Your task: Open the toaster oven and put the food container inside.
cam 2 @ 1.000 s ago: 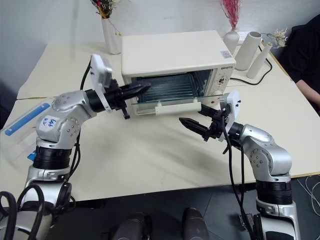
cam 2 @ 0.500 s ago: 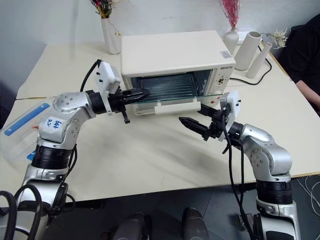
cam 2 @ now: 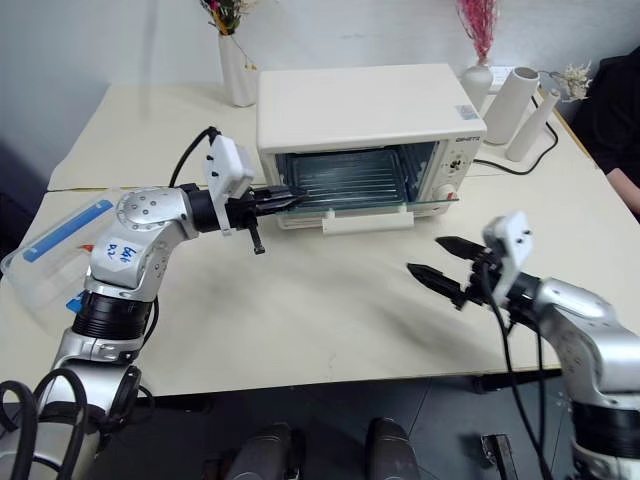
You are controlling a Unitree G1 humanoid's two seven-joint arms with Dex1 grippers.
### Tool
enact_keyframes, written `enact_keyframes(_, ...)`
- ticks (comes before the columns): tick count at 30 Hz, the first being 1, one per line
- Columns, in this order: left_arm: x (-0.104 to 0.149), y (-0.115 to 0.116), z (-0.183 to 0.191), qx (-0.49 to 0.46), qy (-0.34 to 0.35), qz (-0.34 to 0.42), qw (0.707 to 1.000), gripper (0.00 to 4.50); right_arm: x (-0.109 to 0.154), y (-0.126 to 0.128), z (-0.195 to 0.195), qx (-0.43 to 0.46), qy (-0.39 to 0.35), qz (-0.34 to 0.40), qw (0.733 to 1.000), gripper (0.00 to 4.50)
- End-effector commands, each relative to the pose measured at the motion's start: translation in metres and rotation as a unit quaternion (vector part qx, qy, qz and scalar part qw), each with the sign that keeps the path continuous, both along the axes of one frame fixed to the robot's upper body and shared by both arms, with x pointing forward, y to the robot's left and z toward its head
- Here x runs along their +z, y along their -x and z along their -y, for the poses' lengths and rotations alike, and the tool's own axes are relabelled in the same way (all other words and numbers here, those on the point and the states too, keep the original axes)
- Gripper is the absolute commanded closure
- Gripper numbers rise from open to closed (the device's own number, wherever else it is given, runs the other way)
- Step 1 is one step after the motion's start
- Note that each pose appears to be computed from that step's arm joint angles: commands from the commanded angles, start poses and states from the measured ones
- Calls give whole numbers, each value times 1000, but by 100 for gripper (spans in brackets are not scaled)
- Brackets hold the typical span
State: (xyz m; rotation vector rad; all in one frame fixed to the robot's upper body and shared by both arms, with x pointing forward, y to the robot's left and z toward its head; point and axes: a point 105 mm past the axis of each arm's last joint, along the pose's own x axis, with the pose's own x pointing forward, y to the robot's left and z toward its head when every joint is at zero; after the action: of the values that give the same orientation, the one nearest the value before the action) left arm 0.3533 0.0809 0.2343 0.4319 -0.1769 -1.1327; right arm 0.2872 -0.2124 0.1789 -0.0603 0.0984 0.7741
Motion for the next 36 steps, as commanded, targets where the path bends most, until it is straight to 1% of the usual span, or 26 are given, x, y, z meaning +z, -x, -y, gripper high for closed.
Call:
enact_keyframes(1, -8, 7, 7, -22, -15, 1, 1000, 448, 26, 23, 4, 20, 14, 30, 999, 0)
enact_keyframes(6, -41, 13, 13, -31, -63, -19, 997, 448, 50, 49, 5, 49, -3, 26, 998, 0)
enact_keyframes(8, -55, 9, 15, -19, -79, -29, 996, 448, 60, 53, 3, 54, -8, 35, 998, 0)
enact_keyframes(12, -72, 4, 19, -2, -109, -30, 994, 448, 72, 54, -5, 64, -20, 52, 996, 0)
enact_keyframes(14, -76, 4, 19, 2, -119, -25, 993, 448, 75, 53, -10, 70, -23, 56, 996, 0)
enact_keyframes(19, -72, 8, 10, 25, -109, -29, 993, 448, 76, 46, -19, 92, -17, 58, 994, 0)
enact_keyframes(23, -80, 18, 3, 30, -138, -18, 990, 448, 83, 36, -23, 105, -25, 66, 992, 0)
enact_keyframes(25, -74, 18, -2, 47, -137, -4, 989, 448, 89, 31, -26, 117, -28, 72, 990, 0)
enact_keyframes(28, -55, 17, -12, 81, -111, 6, 991, 448, 96, 25, -29, 136, -27, 76, 987, 0)
enact_keyframes(29, -47, 18, -17, 93, -96, 6, 991, 448, 98, 23, -32, 146, -24, 77, 986, 0)
enact_keyframes(30, -32, 23, -28, 114, -64, 2, 991, 448, 99, 22, -36, 160, -20, 77, 984, 0)
enact_keyframes(31, -16, 31, -40, 134, -26, -6, 991, 448, 100, 22, -41, 177, -17, 77, 981, 0)
enact_keyframes(33, 3, 47, -57, 159, 27, -22, 987, 448, 101, 22, -46, 199, -13, 74, 977, 0)
enact_keyframes(34, 15, 58, -69, 177, 63, -32, 982, 431, 100, 22, -49, 211, -5, 72, 975, 0)
enact_keyframes(36, 29, 81, -93, 226, 102, -20, 969, 390, 98, 18, -53, 221, 10, 70, 973, 0)
